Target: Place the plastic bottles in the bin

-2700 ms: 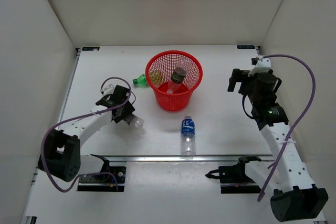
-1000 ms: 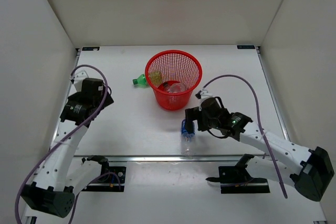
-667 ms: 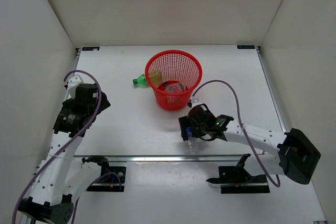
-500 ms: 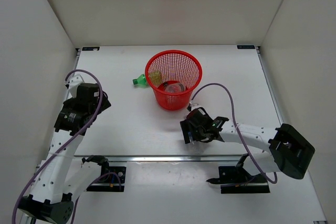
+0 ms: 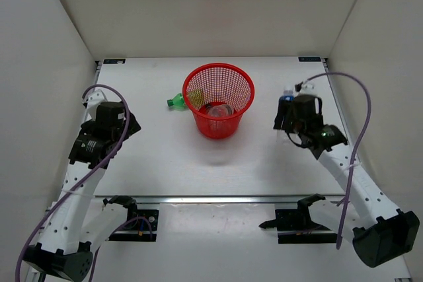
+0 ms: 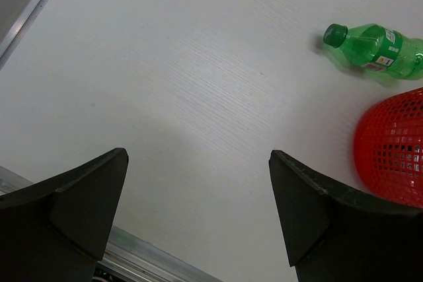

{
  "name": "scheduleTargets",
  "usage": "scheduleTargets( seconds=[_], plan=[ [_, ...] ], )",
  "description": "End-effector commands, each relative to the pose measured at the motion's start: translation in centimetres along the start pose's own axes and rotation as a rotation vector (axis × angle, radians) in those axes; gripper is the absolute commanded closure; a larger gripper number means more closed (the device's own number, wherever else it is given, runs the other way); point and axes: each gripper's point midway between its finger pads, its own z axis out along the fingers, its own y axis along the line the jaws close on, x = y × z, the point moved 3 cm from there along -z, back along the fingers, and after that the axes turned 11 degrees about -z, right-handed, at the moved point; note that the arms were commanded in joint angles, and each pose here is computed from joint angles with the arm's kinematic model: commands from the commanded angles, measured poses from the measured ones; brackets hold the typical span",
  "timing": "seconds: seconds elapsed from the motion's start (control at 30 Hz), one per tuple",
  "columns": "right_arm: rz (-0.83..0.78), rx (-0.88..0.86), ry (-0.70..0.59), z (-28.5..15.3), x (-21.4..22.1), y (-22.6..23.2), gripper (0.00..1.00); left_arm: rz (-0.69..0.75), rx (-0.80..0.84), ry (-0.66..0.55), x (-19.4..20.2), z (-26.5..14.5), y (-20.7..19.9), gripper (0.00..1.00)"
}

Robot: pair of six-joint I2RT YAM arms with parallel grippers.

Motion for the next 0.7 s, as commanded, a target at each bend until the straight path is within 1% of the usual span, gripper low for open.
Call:
scheduleTargets(
  seconds=[0.0,0.07,0.13,0.17,0.23,0.27,0.33,0.37,0.4,0.43,0.5,0.53,0.57,0.63,0.67],
  plan=[
    [-0.124,0.038,-0.225,-2.9,-9.9,-0.8,0.59,-0.006,0.043,-0.007,-0.8,0.1,-1.5,0.01],
    [-0.208,0.001,-0.323,-3.6,-14.3,1.6,0.60,0.008,0.044,0.000,-0.6,0.4,-1.7,0.01],
    [-0.259,-0.090,-0.413,-3.9,-18.6,5.8,0.60,-0.004,0.037,-0.009,-0.9,0.6,-1.5,0.01],
    [-0.259,-0.116,-0.456,-4.1,-20.2,6.7,0.60,-0.004,0.041,-0.007,-0.8,0.6,-1.6,0.01],
    [-0.287,-0.241,-0.495,-3.0,-22.5,10.7,0.60,-0.006,0.039,-0.010,-0.7,0.7,-1.4,0.02],
    [-0.281,-0.270,-0.516,-2.9,-23.3,11.7,0.60,-0.005,0.039,-0.003,-0.6,0.6,-1.3,0.01],
    [-0.295,-0.321,-0.505,-0.7,-23.7,14.2,0.56,-0.007,0.043,-0.003,-0.5,0.6,-1.4,0.01],
    [-0.298,-0.325,-0.502,-0.1,-23.8,14.7,0.54,-0.007,0.045,0.002,-0.4,0.6,-1.4,0.01],
    [-0.315,-0.336,-0.487,0.7,-23.8,15.6,0.47,-0.002,0.050,-0.003,-0.6,0.5,-1.5,0.01],
    [-0.337,-0.349,-0.466,1.5,-23.4,16.4,0.43,0.006,0.030,0.012,-0.1,0.8,-1.2,0.02],
    [-0.353,-0.350,-0.456,1.7,-23.5,17.0,0.26,0.007,0.035,0.011,-0.2,0.7,-1.3,0.01],
    [-0.365,-0.339,-0.450,2.0,-23.4,17.2,0.21,0.005,0.035,0.006,-0.4,0.7,-1.4,0.01],
    [-0.365,-0.335,-0.473,1.1,-23.7,17.0,0.19,0.005,0.028,0.005,-0.4,0.8,-1.2,0.02],
    [-0.356,-0.299,-0.510,0.3,-24.1,15.9,0.04,0.003,0.040,-0.002,-0.4,0.8,-1.4,0.02],
    [-0.347,-0.279,-0.522,-0.5,-23.7,15.3,0.01,0.003,0.048,-0.008,-0.5,0.9,-1.6,0.01]
  ],
)
